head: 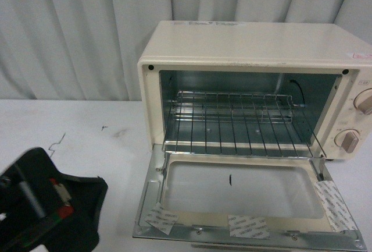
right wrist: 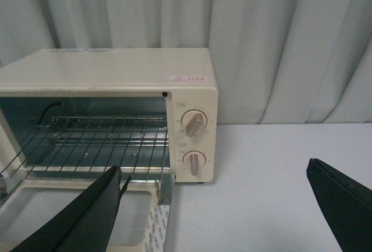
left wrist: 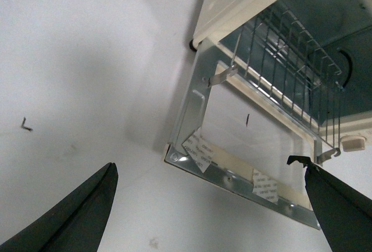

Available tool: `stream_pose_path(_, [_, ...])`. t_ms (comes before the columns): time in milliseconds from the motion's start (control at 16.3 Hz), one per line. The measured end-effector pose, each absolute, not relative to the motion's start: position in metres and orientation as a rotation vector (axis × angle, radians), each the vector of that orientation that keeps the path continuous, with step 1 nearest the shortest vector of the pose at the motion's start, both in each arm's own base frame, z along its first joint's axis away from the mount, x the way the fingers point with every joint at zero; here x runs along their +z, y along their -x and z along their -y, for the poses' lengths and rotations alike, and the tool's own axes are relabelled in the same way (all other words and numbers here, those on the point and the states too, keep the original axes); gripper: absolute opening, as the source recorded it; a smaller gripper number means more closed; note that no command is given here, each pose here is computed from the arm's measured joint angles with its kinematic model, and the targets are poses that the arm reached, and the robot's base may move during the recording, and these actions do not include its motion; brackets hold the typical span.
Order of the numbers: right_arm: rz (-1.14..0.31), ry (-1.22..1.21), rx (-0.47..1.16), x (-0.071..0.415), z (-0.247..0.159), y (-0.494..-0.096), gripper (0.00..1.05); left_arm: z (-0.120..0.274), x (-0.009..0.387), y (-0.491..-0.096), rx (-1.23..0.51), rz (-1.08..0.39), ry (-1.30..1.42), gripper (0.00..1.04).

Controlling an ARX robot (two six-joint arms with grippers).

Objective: Open oven

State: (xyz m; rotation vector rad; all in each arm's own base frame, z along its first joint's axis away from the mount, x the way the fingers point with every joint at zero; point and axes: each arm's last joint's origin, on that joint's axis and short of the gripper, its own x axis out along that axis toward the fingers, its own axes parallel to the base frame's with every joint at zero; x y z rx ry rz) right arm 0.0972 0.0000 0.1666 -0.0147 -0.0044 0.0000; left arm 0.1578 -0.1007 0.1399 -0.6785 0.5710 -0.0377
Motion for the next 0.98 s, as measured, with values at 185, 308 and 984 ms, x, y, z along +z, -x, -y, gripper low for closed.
stream_pose_path(185, [0.004,0.015,0.001,0.167,0.0,-0.097,0.98,0.093,0.17,-0.15,-0.062,-0.28,0.557,0.9])
stream_pose_path(308, [0.005,0.015,0.0,0.167,0.0,-0.097,0.98,0.083,0.172,-0.145,-0.038,-0.145,0.447,0.79])
stream_pose_path(984, [0.004,0.015,0.0,0.167,0.0,-0.097,0.98,0.023,0.176,-0.123,0.004,0.031,0.027,0.02])
